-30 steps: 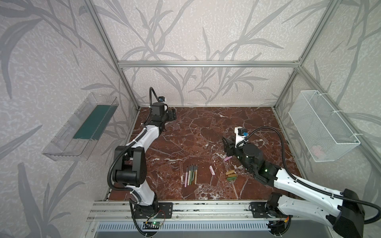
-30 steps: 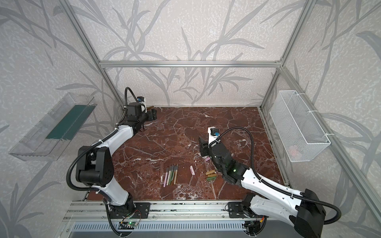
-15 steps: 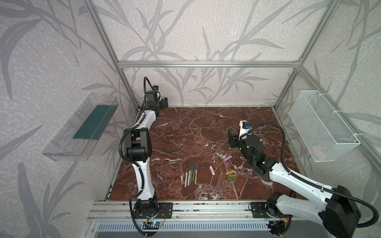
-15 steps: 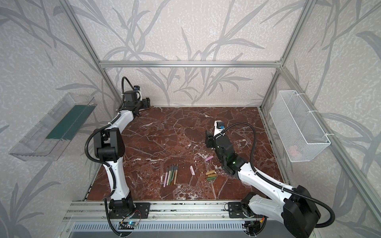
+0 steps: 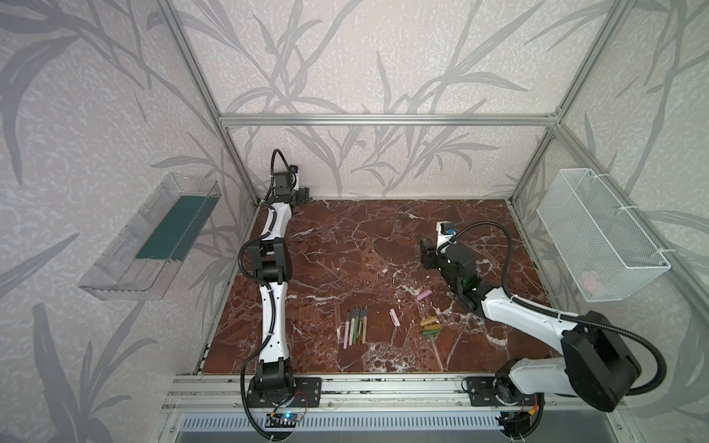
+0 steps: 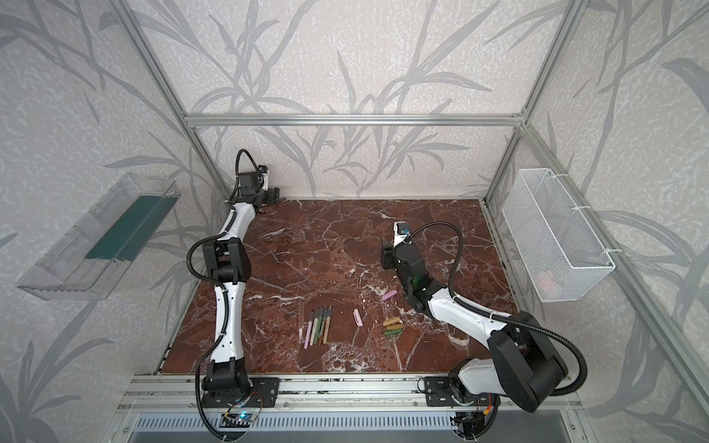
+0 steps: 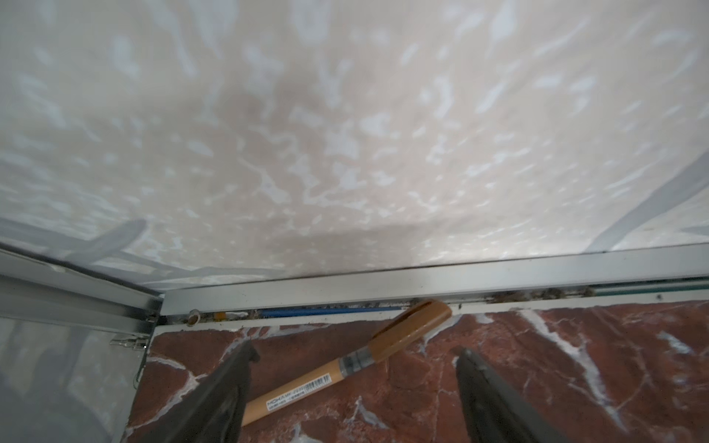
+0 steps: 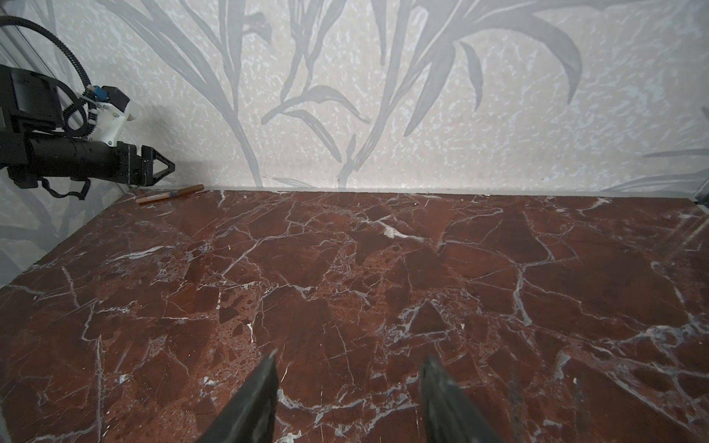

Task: Insert the pens into the pen caps
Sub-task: 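Lower the left gripper onto the capped brown pen by the far wall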

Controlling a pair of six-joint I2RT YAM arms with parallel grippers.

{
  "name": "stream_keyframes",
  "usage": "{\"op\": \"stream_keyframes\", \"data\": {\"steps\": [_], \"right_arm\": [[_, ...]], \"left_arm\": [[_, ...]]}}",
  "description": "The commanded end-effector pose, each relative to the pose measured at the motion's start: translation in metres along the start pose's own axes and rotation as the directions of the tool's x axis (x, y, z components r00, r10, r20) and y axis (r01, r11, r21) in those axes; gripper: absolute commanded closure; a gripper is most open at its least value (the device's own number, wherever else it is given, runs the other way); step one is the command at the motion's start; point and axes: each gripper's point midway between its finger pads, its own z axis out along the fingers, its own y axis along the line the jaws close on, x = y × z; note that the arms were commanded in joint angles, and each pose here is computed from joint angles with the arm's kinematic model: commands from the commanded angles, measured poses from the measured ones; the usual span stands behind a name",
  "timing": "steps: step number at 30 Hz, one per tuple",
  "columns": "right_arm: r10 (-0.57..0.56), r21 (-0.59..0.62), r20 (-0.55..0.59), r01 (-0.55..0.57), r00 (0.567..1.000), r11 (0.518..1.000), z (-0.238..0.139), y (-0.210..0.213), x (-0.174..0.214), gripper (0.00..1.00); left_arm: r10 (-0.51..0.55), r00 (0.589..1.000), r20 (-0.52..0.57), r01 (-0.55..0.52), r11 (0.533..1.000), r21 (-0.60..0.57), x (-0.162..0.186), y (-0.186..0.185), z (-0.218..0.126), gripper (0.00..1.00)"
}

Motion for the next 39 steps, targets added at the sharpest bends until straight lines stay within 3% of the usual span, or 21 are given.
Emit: {"op": "stream_keyframes", "data": {"steps": [1, 4, 7, 12, 14, 18, 22, 29, 32, 39], "right_arm": [[0.029, -0.044, 0.059, -0.026, 0.998, 0.999, 0.008, 0.012, -0.025, 0.42], [0.035, -0.055, 0.053, -0.032, 0.998, 0.998, 0.014, 0.016, -0.024, 0.42], [0.045, -0.069, 0.054, -0.041, 0.998, 0.997, 0.018, 0.019, -0.025, 0.42], [0.056, -0.09, 0.047, -0.051, 0.997, 0.995, 0.021, 0.024, -0.024, 0.42], [0.057, -0.09, 0.045, -0.053, 0.997, 0.995, 0.02, 0.024, -0.023, 0.42], [0.057, -0.087, 0.049, -0.053, 0.997, 0.995, 0.018, 0.023, -0.025, 0.42], [0.06, -0.084, 0.057, -0.055, 0.997, 0.995, 0.016, 0.021, -0.027, 0.42], [0.065, -0.088, 0.053, -0.06, 0.997, 0.994, 0.014, 0.02, -0.026, 0.42], [0.071, -0.09, 0.058, -0.066, 0.996, 0.994, 0.011, 0.019, -0.028, 0.42], [0.095, -0.111, 0.083, -0.086, 0.992, 0.99, -0.004, 0.017, -0.036, 0.42]], "left_arm": [[0.022, 0.998, 0.063, -0.025, 0.999, 0.042, -0.006, 0.014, 0.001, 0.12], [-0.127, 0.987, 0.097, 0.113, 0.983, 0.143, -0.005, 0.017, 0.006, 0.01], [-0.285, 0.953, 0.107, 0.254, 0.938, 0.235, -0.007, 0.02, 0.008, 0.0], [-0.46, 0.879, 0.125, 0.424, 0.875, 0.235, -0.007, 0.041, 0.014, 0.0], [-0.564, 0.819, 0.108, 0.527, 0.813, 0.247, -0.003, 0.047, 0.017, 0.0], [-0.74, 0.671, 0.042, 0.678, 0.636, 0.368, 0.007, 0.04, 0.026, 0.06], [-0.798, 0.603, 0.004, 0.724, 0.55, 0.416, 0.009, 0.032, 0.03, 0.07], [-0.805, 0.592, -0.042, 0.757, 0.537, 0.372, 0.025, 0.03, 0.036, 0.09], [-0.787, 0.612, -0.081, 0.75, 0.545, 0.375, 0.027, 0.022, 0.033, 0.15], [-0.643, 0.742, -0.186, 0.67, 0.716, 0.196, 0.047, 0.0, 0.009, 0.16]]}}
